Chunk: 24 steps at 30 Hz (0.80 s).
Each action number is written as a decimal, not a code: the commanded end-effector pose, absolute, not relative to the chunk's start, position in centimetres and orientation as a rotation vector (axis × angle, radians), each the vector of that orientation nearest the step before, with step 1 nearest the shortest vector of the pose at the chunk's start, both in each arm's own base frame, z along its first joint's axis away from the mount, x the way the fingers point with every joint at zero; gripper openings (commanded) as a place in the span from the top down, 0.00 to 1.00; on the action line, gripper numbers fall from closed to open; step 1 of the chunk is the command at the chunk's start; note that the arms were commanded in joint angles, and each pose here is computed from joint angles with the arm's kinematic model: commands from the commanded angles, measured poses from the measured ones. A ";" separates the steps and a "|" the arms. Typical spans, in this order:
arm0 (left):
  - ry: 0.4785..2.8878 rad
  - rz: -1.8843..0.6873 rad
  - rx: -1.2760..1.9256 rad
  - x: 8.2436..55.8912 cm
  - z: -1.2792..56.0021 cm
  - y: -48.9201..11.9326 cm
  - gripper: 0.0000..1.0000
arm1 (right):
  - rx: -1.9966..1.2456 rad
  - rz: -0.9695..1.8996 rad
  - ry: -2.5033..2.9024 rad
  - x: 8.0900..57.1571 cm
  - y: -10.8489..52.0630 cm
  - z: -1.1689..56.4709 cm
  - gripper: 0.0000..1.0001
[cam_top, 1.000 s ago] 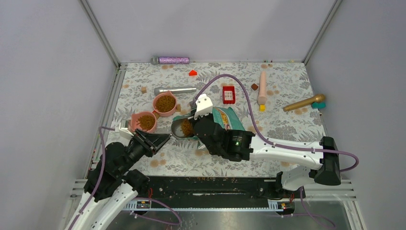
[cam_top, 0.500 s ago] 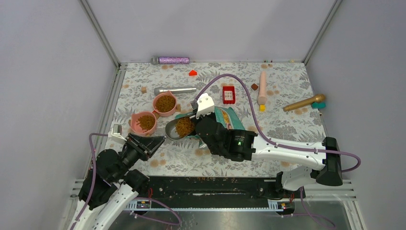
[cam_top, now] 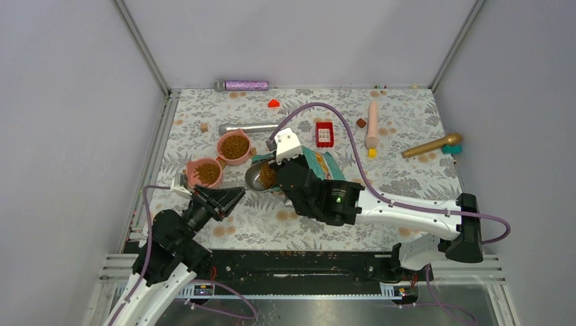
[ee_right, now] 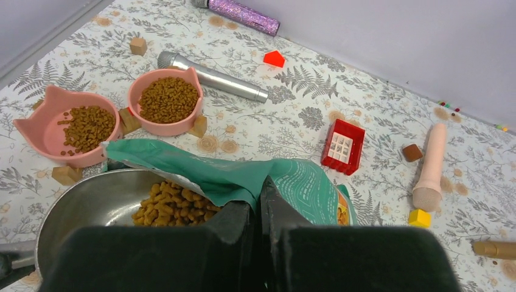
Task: Serve the pet food
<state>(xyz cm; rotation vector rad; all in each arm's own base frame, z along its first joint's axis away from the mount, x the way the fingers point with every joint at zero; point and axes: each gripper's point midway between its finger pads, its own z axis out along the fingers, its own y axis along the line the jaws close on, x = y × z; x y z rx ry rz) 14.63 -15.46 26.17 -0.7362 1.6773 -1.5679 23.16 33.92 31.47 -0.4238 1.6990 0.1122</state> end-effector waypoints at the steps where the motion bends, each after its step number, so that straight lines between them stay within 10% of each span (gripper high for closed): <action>1: 1.408 -1.734 -0.648 14.6 33.0 -15.2 1.00 | -0.100 0.392 1.521 23.2 33.5 42.8 1.00; 24: 1.281 -1.671 -0.645 10.4 35.3 -10.5 1.00 | -0.057 0.347 1.511 24.0 30.6 43.7 1.00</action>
